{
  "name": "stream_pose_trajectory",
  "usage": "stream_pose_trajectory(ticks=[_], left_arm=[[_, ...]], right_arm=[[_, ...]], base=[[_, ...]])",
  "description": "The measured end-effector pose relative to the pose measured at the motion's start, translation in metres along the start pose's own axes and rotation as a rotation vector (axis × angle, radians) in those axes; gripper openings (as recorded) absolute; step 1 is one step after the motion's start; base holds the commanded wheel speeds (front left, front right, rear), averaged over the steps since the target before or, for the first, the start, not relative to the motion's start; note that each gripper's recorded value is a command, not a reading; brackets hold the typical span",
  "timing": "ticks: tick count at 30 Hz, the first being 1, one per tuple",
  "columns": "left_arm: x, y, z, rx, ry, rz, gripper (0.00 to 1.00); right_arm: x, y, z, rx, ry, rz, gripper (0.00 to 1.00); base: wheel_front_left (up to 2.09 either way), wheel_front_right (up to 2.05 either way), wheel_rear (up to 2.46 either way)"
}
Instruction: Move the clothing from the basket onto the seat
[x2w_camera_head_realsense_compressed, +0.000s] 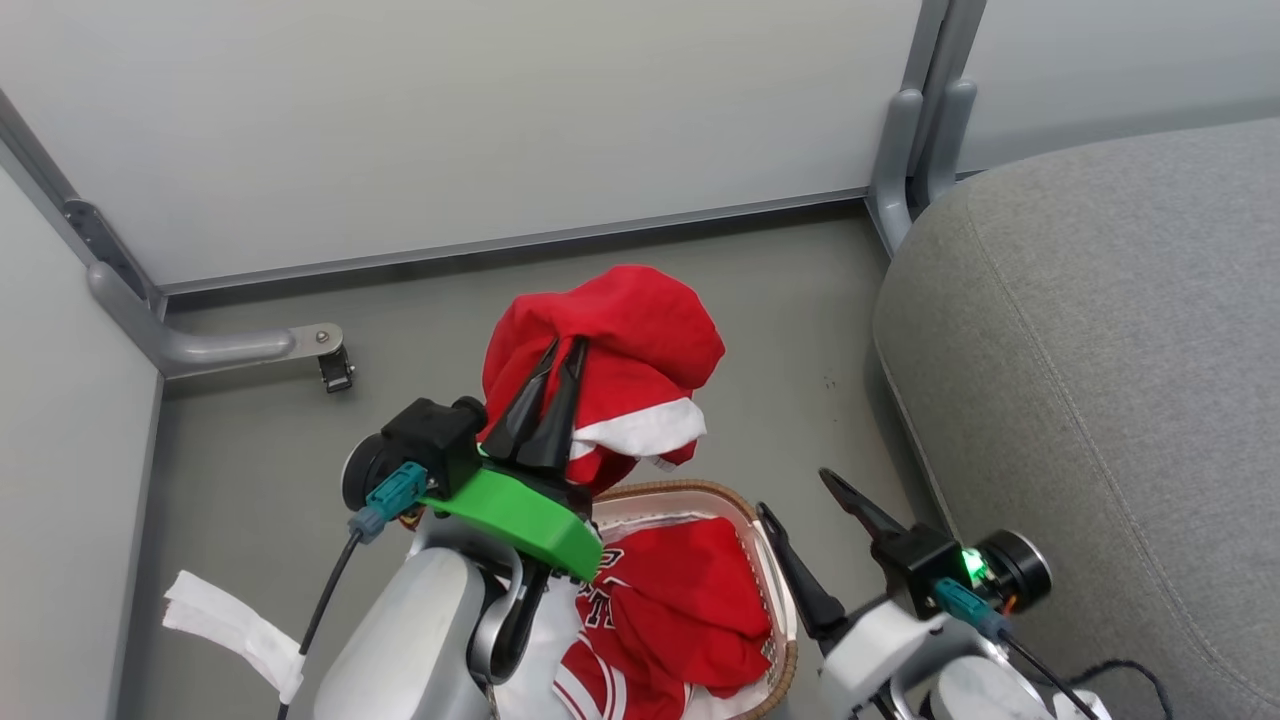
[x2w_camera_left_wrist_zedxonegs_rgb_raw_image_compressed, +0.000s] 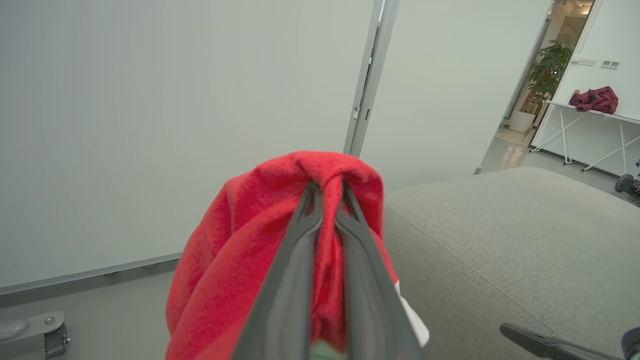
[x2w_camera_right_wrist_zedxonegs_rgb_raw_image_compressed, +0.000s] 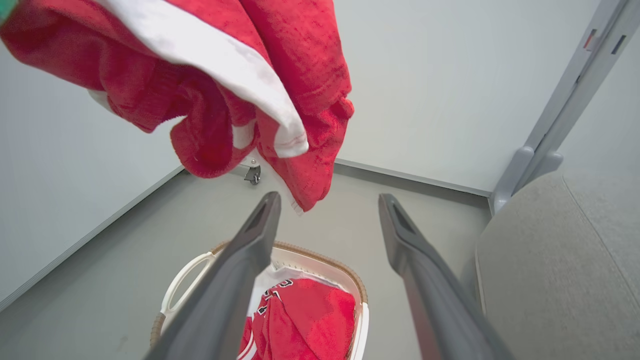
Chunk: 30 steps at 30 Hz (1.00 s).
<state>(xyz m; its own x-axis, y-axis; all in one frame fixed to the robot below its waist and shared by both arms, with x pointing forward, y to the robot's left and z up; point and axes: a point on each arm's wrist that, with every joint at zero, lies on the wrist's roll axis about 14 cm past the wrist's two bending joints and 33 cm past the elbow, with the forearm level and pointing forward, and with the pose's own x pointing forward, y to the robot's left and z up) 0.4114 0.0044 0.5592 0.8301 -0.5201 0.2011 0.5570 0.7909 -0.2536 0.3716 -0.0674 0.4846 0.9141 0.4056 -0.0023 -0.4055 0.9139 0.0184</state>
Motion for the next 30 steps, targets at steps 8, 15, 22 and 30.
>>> stream_pose_trajectory(ticks=[8,15,22,30], left_arm=[[-0.005,-0.013,-0.005,-0.040,0.013,-0.032,0.00],[-0.012,-0.018,-0.006,-0.062,0.023,-0.039,0.00],[-0.021,-0.015,-0.007,-0.060,0.033,-0.023,0.00],[-0.018,-0.012,-0.019,-0.031,0.066,-0.026,0.83]], right_arm=[[0.045,0.053,0.045,-0.161,-0.111,0.229,1.00],[0.064,0.086,0.049,-0.256,-0.116,0.361,1.00],[0.069,0.093,0.049,-0.216,-0.109,0.377,0.00],[0.069,0.077,0.049,-0.164,-0.105,0.325,0.00]], base=[[0.00,0.00,0.00],[0.00,0.00,0.00],[0.00,0.00,0.00],[0.00,0.00,0.00]])
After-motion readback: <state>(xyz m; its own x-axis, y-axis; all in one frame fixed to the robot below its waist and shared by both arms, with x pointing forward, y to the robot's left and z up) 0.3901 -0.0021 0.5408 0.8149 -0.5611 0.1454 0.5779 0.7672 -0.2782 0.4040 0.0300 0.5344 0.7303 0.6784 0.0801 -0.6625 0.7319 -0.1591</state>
